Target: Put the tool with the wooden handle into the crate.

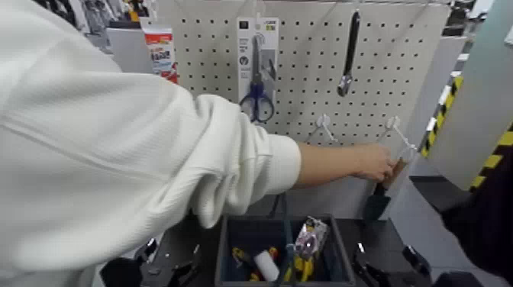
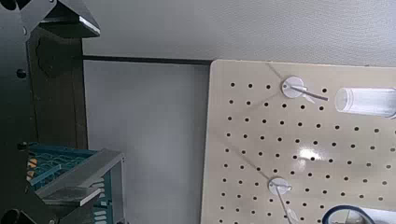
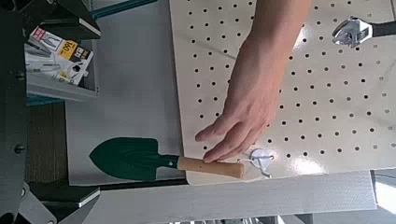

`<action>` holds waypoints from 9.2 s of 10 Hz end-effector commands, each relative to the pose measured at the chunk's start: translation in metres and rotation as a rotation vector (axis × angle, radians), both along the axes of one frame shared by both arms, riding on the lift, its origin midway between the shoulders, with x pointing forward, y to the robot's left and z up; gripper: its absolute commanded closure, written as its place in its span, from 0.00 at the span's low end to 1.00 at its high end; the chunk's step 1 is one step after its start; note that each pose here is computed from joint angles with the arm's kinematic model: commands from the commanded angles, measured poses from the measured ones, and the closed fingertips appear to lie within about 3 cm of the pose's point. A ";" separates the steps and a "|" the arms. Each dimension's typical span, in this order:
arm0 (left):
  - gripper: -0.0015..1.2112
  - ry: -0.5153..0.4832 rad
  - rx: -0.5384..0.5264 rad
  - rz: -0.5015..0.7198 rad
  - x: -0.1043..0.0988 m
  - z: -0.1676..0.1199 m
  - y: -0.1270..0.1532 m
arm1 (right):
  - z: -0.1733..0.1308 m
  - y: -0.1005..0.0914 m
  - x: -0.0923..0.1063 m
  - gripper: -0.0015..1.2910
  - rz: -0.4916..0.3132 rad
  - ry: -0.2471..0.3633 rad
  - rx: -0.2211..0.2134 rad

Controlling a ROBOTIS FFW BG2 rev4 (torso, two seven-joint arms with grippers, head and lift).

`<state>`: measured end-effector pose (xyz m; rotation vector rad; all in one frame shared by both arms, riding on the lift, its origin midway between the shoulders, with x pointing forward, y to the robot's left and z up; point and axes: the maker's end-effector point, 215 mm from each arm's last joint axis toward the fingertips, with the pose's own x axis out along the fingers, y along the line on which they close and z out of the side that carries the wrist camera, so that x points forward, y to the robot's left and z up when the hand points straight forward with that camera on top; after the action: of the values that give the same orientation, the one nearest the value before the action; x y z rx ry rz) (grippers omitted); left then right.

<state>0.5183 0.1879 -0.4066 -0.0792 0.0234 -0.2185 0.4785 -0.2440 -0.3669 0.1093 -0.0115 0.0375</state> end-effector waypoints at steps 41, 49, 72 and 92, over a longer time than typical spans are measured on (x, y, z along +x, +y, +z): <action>0.09 0.006 -0.004 -0.005 0.003 -0.003 -0.004 | 0.055 -0.092 0.147 0.10 0.555 0.170 -0.211; 0.09 0.009 -0.007 -0.002 0.002 -0.004 -0.002 | 0.061 -0.082 0.160 0.88 0.555 0.133 -0.232; 0.09 0.017 -0.007 -0.006 0.002 -0.006 -0.003 | 0.123 -0.029 0.068 0.92 0.496 -0.096 0.046; 0.09 0.017 -0.017 -0.003 0.001 -0.006 -0.002 | 0.009 0.112 0.080 0.53 0.637 0.077 0.454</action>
<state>0.5196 0.1855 -0.4128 -0.0975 0.0389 -0.2213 0.5587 -0.1293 -0.3589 0.5702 0.0958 0.6723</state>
